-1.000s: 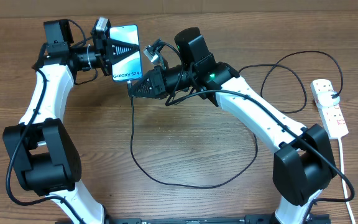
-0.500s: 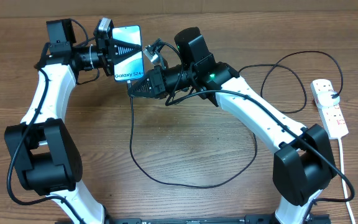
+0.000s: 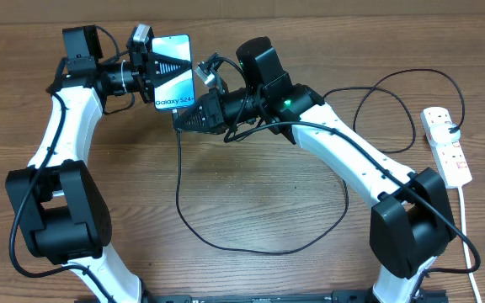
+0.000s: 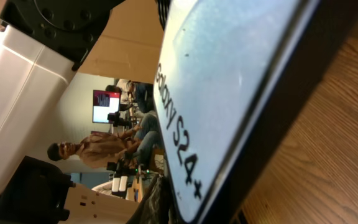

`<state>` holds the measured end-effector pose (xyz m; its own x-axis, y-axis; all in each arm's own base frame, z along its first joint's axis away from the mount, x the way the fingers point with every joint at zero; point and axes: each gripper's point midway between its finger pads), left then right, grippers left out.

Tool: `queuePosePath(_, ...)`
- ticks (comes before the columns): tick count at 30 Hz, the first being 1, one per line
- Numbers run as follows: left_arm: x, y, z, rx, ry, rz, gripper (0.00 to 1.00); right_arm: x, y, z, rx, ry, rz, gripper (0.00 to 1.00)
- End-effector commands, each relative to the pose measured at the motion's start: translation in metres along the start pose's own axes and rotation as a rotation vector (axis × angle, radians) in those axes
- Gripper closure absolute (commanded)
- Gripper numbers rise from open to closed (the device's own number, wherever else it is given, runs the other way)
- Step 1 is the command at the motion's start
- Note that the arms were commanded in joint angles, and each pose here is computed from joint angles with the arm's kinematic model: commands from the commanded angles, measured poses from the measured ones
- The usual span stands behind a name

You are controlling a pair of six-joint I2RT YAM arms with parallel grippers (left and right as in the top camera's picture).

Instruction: Plug charger to phone and switch on socket

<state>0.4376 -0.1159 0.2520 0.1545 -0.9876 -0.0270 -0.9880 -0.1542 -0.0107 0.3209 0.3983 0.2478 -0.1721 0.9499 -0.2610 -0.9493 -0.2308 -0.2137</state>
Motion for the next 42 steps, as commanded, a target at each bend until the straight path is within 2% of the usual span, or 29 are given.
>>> queuePosePath(1, 0.003, 0.009, -0.015, 0.021, 0.034, 0.040, 0.96, -0.004, -0.004, 0.006, -0.008, 0.001, -0.018, 0.96)
queuePosePath(42, 0.003, 0.009, -0.015, 0.023, 0.034, 0.040, 0.96, -0.023, -0.021, 0.002, 0.051, -0.005, -0.069, 0.96)
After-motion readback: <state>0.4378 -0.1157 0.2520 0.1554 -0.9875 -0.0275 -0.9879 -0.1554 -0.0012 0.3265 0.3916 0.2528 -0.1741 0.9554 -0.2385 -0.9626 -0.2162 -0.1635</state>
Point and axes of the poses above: each gripper's point midway between its finger pads, its own x axis out along the fingers, its own z axis along the line the jaws close on, y = z × x, and after that the axes turned 2 degrees about x, right-handed
